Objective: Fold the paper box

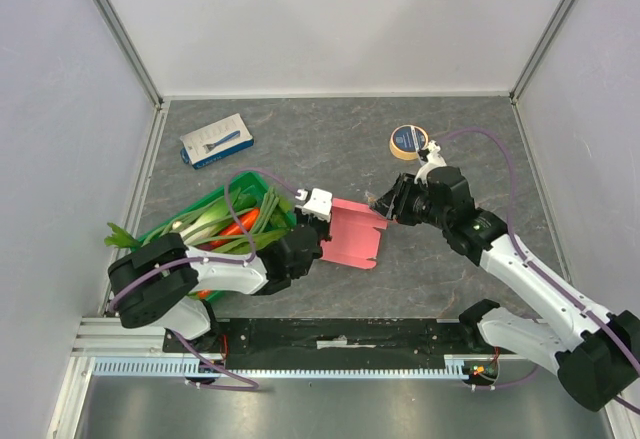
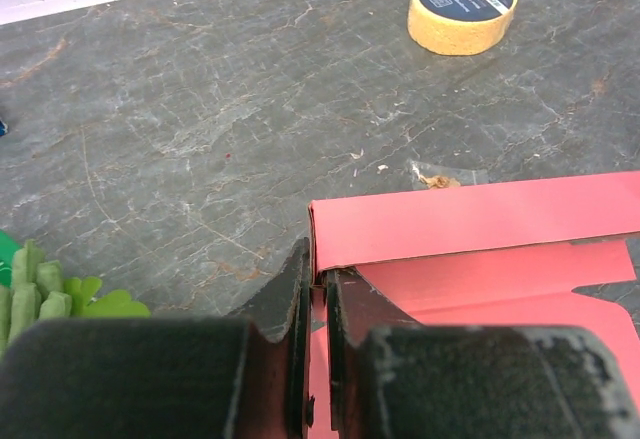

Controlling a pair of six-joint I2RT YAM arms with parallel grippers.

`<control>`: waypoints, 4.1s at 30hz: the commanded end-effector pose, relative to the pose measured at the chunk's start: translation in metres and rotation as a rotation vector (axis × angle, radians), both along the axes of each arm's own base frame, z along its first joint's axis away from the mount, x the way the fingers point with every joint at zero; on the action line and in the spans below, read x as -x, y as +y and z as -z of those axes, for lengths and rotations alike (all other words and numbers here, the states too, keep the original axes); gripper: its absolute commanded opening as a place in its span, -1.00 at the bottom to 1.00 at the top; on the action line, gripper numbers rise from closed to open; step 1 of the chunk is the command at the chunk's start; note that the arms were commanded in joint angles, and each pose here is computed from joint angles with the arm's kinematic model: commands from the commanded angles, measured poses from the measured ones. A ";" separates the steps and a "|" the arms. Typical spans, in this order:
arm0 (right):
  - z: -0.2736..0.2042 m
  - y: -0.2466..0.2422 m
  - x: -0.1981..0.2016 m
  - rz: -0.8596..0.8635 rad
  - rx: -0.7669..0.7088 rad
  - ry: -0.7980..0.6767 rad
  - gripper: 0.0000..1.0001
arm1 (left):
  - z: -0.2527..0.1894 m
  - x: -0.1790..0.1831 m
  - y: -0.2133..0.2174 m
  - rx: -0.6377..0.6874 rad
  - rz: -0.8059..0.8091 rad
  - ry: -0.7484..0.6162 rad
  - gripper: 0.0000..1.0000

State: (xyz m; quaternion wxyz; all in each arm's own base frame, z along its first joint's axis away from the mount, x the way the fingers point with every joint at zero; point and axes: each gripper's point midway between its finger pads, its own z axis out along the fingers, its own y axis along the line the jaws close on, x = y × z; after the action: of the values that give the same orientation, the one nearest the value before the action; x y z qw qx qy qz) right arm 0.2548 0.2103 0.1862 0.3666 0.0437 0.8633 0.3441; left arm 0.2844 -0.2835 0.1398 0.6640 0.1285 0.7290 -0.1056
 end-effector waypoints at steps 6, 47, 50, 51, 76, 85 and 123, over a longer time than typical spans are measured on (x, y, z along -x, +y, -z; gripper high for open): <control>-0.044 0.004 0.004 -0.001 -0.087 -0.075 -0.03 | -0.049 -0.003 0.005 0.055 -0.052 -0.072 -0.96; -0.040 -0.003 0.013 0.024 -0.112 -0.071 -0.06 | -0.066 0.001 0.007 0.070 -0.105 -0.024 -0.96; -0.039 0.000 0.008 0.025 -0.121 -0.073 -0.06 | -0.069 0.002 0.007 0.081 -0.095 -0.027 -0.96; -0.040 0.002 0.009 0.015 -0.130 -0.070 -0.07 | -0.069 0.002 0.007 0.083 -0.092 -0.027 -0.96; -0.052 0.032 -0.005 0.094 -0.513 0.038 -0.37 | -0.075 0.012 0.004 0.156 -0.065 -0.022 -0.96; -0.061 0.037 -0.008 0.083 -0.632 -0.001 -1.00 | -0.077 0.015 0.005 0.176 -0.057 -0.028 -0.96; -0.131 -0.034 0.038 -0.168 -0.474 -0.297 0.25 | -0.134 0.032 0.026 0.686 -0.007 0.191 -0.96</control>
State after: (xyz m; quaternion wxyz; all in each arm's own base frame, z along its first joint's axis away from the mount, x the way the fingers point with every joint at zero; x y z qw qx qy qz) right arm 0.2267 0.1640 0.2834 0.4596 0.0114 0.7593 0.4605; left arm 0.2562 -0.2543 0.2623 0.6262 -0.0562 0.7327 -0.2606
